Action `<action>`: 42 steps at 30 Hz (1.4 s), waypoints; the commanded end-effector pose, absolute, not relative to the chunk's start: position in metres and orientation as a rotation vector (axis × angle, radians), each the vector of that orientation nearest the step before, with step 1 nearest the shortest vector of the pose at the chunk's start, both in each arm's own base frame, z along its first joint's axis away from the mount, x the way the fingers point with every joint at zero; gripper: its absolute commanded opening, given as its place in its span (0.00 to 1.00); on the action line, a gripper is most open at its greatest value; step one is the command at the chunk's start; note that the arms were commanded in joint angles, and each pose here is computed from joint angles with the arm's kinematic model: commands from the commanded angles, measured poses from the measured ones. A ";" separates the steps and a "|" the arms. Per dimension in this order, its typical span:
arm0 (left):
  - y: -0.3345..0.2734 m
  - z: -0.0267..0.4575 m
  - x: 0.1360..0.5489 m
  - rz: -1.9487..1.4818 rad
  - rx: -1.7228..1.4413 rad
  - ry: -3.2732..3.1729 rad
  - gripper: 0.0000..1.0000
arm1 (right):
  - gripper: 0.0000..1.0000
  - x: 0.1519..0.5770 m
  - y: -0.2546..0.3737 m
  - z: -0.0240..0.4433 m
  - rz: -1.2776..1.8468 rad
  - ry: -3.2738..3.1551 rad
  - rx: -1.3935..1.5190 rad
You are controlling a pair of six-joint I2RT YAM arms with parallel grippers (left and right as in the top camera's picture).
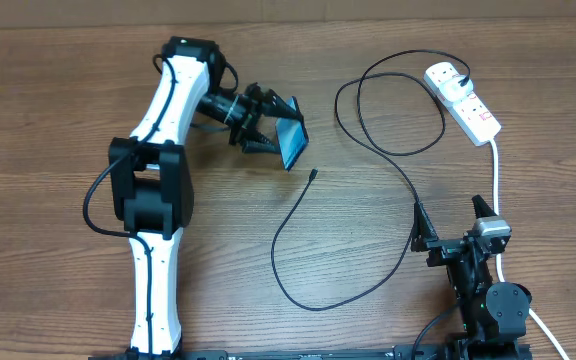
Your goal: Plug charger to phone and switch on socket
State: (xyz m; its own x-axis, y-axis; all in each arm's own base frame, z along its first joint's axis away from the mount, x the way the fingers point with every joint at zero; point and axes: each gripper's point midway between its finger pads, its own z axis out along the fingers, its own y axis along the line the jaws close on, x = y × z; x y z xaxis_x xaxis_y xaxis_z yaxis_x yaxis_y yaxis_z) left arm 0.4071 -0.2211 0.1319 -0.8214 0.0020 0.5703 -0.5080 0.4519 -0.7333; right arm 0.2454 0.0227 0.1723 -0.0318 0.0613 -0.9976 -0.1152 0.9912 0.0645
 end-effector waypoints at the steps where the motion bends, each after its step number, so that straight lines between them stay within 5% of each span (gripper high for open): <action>1: -0.228 0.171 0.422 1.600 0.469 -2.008 0.64 | 1.00 0.245 0.022 0.171 0.139 1.593 -0.039; 10: -0.229 0.191 0.428 1.708 0.498 -1.884 0.64 | 1.00 0.244 0.030 0.177 0.193 1.568 -0.062; 15: -0.229 0.193 0.429 1.721 0.500 -1.870 0.65 | 1.00 0.201 0.119 0.180 0.931 1.616 -0.245; 20: -0.229 0.201 0.431 1.742 0.532 -1.806 0.65 | 1.00 0.192 0.125 0.207 1.136 1.557 -0.156; 27: -0.229 0.201 0.431 1.735 0.540 -1.800 0.66 | 1.00 0.176 0.117 0.296 1.089 1.326 -0.189; 36: -0.229 0.201 0.431 1.735 0.540 -1.800 0.64 | 1.00 0.222 0.078 0.308 0.721 1.930 0.105; 42: -0.230 0.201 0.431 1.734 0.538 -1.800 0.63 | 1.00 0.225 0.140 0.334 1.143 2.095 -0.225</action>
State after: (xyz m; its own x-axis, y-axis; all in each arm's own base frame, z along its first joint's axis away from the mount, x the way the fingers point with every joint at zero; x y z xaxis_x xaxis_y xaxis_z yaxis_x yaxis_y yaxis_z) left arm 0.4244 -0.2300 0.1887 -0.7463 0.0827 0.6604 -0.6486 0.1322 -0.7496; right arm 0.2283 0.1071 0.3127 -0.6750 0.3092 -0.6698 -0.2753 0.7368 0.6176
